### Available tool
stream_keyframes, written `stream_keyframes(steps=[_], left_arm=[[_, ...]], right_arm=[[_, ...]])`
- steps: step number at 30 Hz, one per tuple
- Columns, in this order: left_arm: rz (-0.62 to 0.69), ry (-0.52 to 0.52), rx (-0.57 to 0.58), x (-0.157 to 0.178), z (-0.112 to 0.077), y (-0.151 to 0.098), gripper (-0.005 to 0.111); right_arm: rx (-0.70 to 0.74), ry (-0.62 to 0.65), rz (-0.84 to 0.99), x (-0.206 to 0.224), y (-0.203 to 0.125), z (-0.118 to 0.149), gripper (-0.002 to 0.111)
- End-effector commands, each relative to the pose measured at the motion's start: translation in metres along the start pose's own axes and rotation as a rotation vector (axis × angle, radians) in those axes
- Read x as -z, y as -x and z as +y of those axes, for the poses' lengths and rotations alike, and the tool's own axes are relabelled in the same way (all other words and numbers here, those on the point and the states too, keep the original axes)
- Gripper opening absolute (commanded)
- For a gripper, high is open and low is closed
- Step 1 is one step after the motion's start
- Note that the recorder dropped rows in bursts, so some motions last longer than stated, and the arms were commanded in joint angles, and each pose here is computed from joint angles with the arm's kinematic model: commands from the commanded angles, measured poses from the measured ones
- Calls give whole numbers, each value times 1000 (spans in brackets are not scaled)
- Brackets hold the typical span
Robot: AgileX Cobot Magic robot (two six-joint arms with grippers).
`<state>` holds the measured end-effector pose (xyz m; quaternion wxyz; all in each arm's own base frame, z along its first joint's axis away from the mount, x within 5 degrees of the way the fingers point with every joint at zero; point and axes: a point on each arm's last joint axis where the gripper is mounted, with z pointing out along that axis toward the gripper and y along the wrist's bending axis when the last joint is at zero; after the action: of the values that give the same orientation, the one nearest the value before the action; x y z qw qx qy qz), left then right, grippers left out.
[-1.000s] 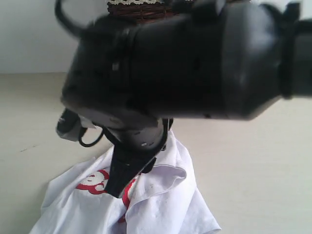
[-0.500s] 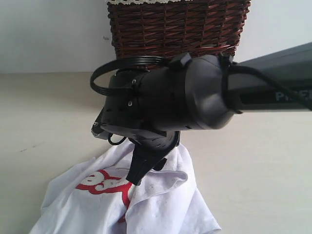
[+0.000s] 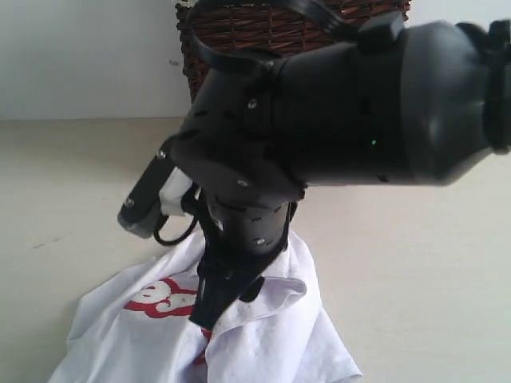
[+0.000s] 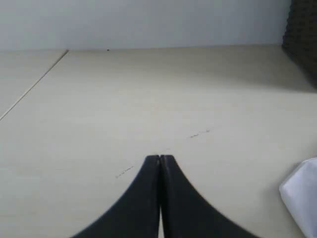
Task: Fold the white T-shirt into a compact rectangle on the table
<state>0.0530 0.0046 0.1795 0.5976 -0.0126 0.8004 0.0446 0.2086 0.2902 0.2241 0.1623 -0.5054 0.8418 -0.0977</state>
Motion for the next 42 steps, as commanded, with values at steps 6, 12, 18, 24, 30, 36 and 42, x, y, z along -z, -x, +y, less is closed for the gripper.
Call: stream_keyframes(steps=[6, 12, 18, 24, 30, 36, 42], left_arm=[[-15, -6, -1, 0, 0, 1, 0], [-15, -6, -1, 0, 0, 1, 0], [-15, -6, -1, 0, 0, 1, 0], [-15, -6, -1, 0, 0, 1, 0], [-15, -6, -1, 0, 0, 1, 0], [-15, -6, -1, 0, 0, 1, 0], [-15, -6, -1, 0, 0, 1, 0]], right_arm=[[88, -216, 135, -59, -8, 1, 56], [75, -330, 118, -60, -5, -8, 52], [135, -379, 181, -58, -9, -12, 8], [219, -554, 209, -50, -8, -27, 0], [302, -829, 150, -33, 1, -56, 0], [394, -796, 228, -36, -3, -62, 0], [303, -777, 291, -33, -20, -98, 0]])
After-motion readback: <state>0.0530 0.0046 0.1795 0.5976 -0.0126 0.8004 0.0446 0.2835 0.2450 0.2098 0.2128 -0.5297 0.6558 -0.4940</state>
